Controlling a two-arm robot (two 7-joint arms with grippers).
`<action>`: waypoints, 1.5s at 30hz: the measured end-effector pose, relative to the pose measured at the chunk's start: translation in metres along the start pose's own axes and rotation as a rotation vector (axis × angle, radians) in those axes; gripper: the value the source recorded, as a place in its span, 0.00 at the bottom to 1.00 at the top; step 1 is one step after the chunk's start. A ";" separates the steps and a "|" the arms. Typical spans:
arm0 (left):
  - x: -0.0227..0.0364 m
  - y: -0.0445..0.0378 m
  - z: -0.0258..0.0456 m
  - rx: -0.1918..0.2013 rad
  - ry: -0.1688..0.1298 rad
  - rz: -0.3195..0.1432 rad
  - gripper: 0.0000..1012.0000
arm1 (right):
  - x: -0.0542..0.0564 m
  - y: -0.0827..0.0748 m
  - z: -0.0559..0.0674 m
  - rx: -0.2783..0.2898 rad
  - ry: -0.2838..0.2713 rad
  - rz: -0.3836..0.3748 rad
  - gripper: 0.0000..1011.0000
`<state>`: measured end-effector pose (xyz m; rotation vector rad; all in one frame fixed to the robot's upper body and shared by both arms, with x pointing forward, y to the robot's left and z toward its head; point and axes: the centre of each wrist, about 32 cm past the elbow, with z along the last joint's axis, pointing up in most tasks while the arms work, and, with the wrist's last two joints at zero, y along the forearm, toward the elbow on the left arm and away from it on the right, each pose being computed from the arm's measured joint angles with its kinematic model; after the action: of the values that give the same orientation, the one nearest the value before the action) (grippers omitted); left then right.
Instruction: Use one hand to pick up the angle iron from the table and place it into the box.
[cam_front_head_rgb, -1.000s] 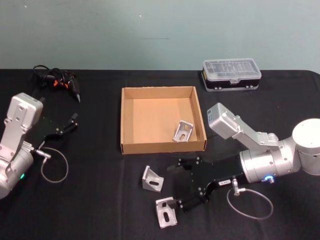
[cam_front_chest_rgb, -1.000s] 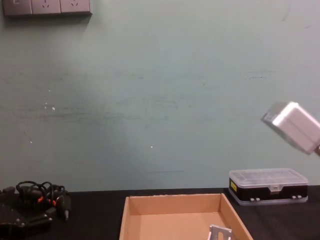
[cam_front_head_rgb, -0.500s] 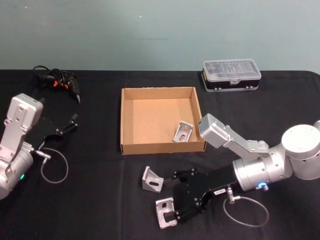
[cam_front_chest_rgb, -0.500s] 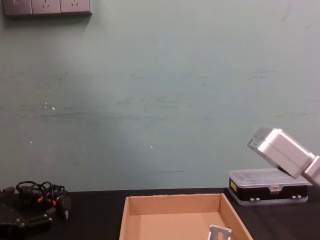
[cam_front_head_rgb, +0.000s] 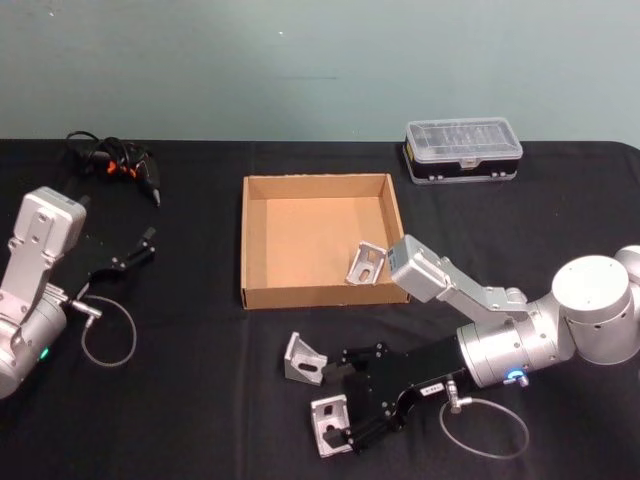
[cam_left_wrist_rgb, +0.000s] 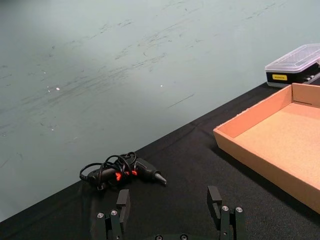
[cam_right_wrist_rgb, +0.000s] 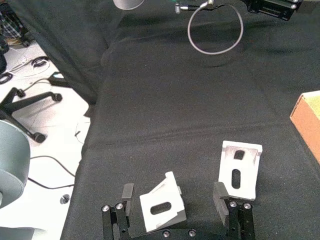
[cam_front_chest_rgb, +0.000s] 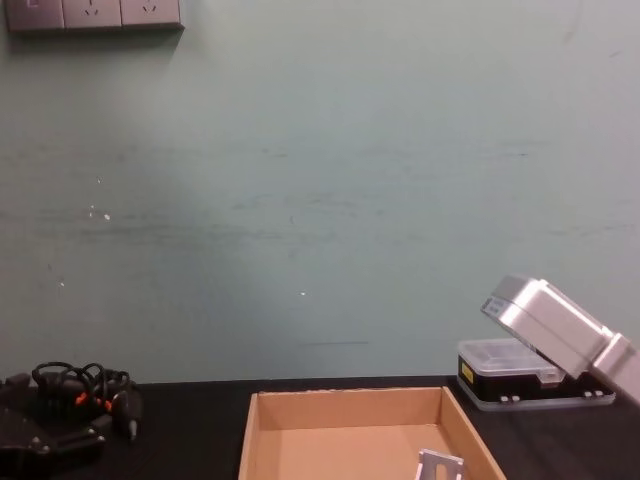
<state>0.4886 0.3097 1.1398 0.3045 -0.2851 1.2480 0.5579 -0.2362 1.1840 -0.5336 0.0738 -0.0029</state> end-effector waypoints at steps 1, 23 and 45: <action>0.0000 0.0000 0.0000 0.000 0.000 0.000 1.00 | 0.000 0.000 0.000 0.000 0.001 0.000 0.99; 0.0000 0.0000 0.0000 0.000 0.000 0.000 1.00 | -0.001 0.003 -0.005 -0.002 0.006 -0.012 0.44; 0.0000 0.0000 0.0000 0.000 0.000 0.000 1.00 | -0.004 -0.006 0.007 0.063 -0.023 -0.079 0.10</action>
<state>0.4886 0.3097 1.1398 0.3045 -0.2851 1.2480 0.5546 -0.2376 1.1937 -0.4736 0.0304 -0.0760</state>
